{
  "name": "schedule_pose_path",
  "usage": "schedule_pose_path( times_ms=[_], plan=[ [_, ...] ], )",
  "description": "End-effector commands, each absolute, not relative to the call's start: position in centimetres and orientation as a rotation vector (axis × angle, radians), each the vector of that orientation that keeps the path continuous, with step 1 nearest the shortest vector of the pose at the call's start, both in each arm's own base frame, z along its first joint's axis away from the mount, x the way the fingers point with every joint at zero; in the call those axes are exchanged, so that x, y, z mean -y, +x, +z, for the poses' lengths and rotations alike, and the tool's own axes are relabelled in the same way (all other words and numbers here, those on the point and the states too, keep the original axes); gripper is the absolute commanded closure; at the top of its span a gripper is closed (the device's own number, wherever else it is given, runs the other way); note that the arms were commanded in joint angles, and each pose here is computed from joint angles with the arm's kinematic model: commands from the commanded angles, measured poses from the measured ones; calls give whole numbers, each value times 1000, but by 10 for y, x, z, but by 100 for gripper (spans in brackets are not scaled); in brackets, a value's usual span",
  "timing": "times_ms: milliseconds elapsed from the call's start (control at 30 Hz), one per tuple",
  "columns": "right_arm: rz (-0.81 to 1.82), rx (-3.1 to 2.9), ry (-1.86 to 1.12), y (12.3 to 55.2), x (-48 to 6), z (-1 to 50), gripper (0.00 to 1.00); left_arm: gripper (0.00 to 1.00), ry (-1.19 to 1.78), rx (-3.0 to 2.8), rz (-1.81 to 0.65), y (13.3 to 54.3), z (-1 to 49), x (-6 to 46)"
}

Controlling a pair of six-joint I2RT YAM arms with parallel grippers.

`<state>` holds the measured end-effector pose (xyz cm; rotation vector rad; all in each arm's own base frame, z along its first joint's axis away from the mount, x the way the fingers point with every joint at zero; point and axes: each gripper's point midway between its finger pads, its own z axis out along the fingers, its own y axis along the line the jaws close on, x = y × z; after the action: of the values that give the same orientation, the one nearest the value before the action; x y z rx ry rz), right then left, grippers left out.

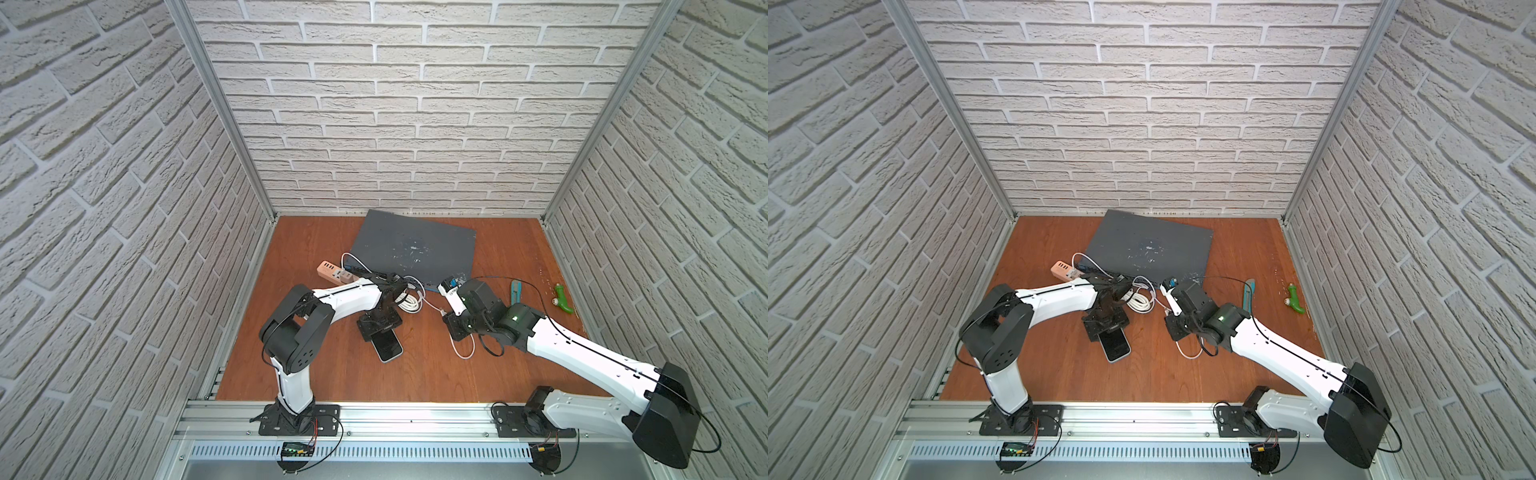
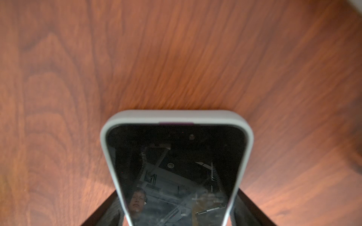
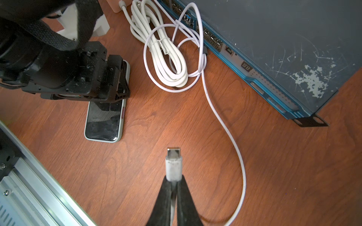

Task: Plug the charging cable into the phone
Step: Pick up the phone at the center of the board.

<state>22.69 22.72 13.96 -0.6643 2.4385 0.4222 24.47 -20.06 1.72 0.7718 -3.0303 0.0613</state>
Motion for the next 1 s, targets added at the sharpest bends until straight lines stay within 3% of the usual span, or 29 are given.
schedule_pose_path(
  times_ms=[0, 467, 967],
  plan=[
    [427, -2423, -645, 234, -231, 147, 97, 100, 779, 3107, 50, 255, 21, 197],
    [421, -2428, -644, 234, -231, 145, 97, 100, 814, 3189, 142, 268, 62, 199],
    [348, -2459, -686, 234, -227, 139, 97, 100, 970, 3128, 264, 282, 57, 214]
  ],
)
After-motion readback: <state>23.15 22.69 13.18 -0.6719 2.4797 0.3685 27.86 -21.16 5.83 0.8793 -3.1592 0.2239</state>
